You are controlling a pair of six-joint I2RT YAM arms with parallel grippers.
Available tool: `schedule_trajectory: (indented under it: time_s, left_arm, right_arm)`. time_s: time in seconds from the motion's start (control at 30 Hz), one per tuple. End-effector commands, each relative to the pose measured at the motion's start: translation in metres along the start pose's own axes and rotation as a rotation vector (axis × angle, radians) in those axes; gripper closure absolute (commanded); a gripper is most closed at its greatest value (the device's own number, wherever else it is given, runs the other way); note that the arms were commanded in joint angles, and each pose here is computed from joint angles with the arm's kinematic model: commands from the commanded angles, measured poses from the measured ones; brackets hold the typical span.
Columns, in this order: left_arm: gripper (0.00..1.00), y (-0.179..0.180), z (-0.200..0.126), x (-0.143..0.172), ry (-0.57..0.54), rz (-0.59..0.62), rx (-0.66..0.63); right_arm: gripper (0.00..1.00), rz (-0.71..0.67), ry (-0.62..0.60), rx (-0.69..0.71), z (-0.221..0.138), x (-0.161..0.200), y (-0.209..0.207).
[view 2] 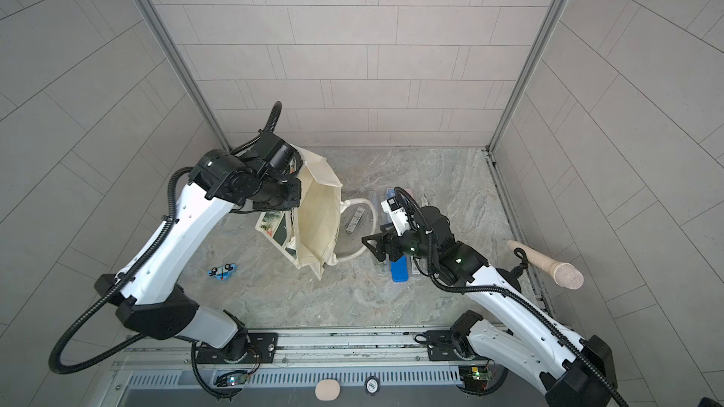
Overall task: Take out the compass set from the canvas bag
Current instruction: Adjust the canvas bag at the center of the board.
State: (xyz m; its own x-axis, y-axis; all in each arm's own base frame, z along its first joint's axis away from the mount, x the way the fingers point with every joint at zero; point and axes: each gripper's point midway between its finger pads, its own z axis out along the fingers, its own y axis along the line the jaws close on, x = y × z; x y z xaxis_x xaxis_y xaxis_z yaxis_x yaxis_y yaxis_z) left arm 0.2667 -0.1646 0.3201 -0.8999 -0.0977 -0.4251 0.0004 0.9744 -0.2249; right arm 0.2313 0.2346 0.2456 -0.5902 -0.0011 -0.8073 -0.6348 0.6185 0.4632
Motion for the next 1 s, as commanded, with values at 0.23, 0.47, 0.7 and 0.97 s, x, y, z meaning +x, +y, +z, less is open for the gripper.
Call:
schedule_trajectory:
  time_s: [0.23,0.47,0.7,0.97]
  left_arm:
    - [1.0,-0.022,-0.014,-0.013,-0.055,-0.071,0.168]
    - [1.0,-0.021,-0.018,-0.012,-0.059,-0.056,0.173]
    - [1.0,-0.018,-0.019,-0.011,-0.063,-0.05,0.171]
    - [1.0,0.03,0.011,-0.034,-0.057,-0.114,0.108]
  right_arm:
    - [0.19,0.097,-0.062,0.08,0.028,-0.041,0.002]
    - [0.25,0.099,-0.048,0.144,0.059,-0.053,-0.013]
    - [0.66,0.122,0.009,0.063,0.099,-0.053,-0.008]
    - [1.0,0.165,-0.036,0.13,0.07,-0.107,0.008]
